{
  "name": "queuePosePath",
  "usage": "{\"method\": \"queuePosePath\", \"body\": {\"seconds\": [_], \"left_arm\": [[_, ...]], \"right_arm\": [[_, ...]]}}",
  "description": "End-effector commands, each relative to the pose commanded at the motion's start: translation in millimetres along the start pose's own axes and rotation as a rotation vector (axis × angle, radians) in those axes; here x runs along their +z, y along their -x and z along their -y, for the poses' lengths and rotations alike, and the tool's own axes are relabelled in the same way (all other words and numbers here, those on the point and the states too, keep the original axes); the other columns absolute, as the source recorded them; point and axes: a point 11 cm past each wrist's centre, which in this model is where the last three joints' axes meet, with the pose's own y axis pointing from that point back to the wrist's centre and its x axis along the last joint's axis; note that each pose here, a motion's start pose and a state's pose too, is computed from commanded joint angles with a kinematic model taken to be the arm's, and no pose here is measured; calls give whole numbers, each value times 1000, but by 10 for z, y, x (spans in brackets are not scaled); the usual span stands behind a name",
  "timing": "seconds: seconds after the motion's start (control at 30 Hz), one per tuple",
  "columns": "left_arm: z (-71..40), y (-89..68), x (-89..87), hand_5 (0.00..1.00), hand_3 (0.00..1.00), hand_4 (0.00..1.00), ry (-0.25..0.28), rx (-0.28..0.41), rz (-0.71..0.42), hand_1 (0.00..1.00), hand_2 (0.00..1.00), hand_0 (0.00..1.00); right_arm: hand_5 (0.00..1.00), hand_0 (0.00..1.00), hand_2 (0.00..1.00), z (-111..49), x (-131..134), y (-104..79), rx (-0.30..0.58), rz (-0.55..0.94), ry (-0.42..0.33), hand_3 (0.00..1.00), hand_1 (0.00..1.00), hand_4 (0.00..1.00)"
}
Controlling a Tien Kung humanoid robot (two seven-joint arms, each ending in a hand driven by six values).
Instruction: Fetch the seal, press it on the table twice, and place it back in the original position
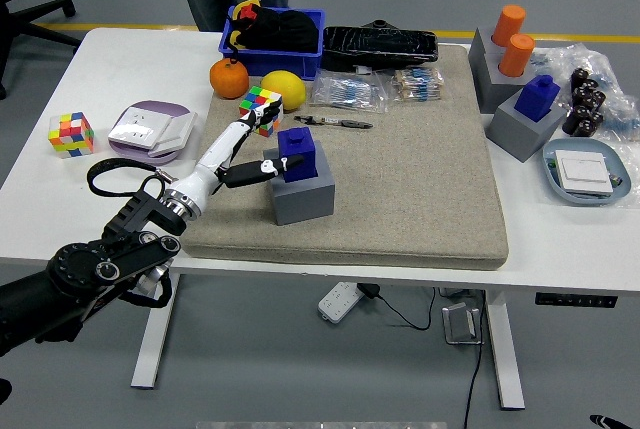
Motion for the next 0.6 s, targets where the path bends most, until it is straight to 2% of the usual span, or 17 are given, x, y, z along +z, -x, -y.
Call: {"method": "queuePosePath", "body": {"seconds": [0.17,0.37,0.6], "left_arm": [[0,-141,-5,663,998,998,-2,27,9,998,998,998],[-36,-496,-47,675,998,998,-8,109,28,998,998,998],[-137,-885,-155,676,998,998,-41,194,50,998,998,998]], "right_arm": [[560,852,704,-1,3,-9,2,-1,1,739,766,787],[560,852,703,-2,10,-18,3,2,2,739,766,787],[560,852,704,1,45,-29,4,9,8,739,765,787]]}}
